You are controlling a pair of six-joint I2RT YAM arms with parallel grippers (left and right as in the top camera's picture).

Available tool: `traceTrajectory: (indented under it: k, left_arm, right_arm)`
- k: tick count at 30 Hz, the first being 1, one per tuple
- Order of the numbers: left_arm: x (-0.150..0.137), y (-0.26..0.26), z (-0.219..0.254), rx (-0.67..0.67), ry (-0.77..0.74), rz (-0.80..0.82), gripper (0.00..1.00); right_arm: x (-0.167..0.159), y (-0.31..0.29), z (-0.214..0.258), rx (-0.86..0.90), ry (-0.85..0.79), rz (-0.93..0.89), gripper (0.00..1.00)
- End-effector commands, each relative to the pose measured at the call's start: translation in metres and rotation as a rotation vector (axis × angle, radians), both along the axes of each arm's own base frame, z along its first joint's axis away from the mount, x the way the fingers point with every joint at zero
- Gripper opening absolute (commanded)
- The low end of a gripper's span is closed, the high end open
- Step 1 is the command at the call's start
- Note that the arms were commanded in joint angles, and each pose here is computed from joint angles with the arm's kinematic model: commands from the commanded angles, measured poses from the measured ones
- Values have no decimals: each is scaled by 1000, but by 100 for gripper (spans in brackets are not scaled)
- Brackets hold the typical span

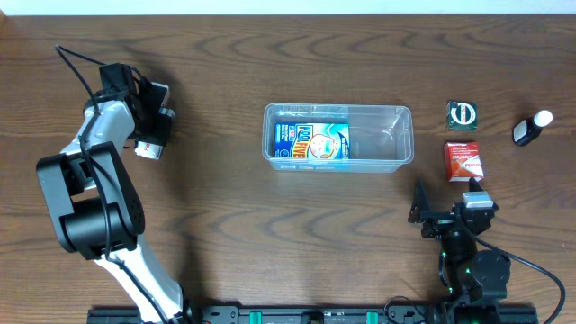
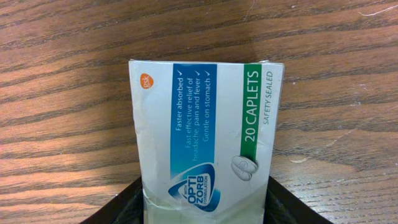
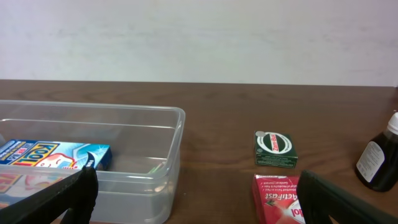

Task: Pack container
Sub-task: 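Move left gripper to the white Panadol Optizorb box and grasp it, then carry the white box with left gripper into the container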

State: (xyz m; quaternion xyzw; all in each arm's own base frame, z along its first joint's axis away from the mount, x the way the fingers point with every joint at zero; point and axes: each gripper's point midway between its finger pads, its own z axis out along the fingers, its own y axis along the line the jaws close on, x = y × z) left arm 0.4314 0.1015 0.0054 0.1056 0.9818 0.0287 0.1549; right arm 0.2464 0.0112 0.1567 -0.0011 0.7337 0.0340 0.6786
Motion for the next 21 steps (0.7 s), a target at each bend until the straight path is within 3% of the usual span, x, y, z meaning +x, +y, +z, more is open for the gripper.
traceTrajectory:
  k: [1,6,12,16,21]
  left_arm:
    - [1,-2,0,-10,-5,-10,42]
    - [17,-9,30,9,-81,-34,41]
    - [42,-37,100,49,-276,-104,42]
    - [46,-78,159,81,-415,-225,43]
    - [31,-148,226,93,-569,-404,42]
  right_arm:
    - [0,-1,-1,-11,2,0,99]
    - [0,-1,-1,-11,2,0,99]
    - [0,-1,-1,-11,2,0,99]
    - [0,-1,-1,-11,2,0,99]
    - [0,-1,-1,-11,2,0,99]
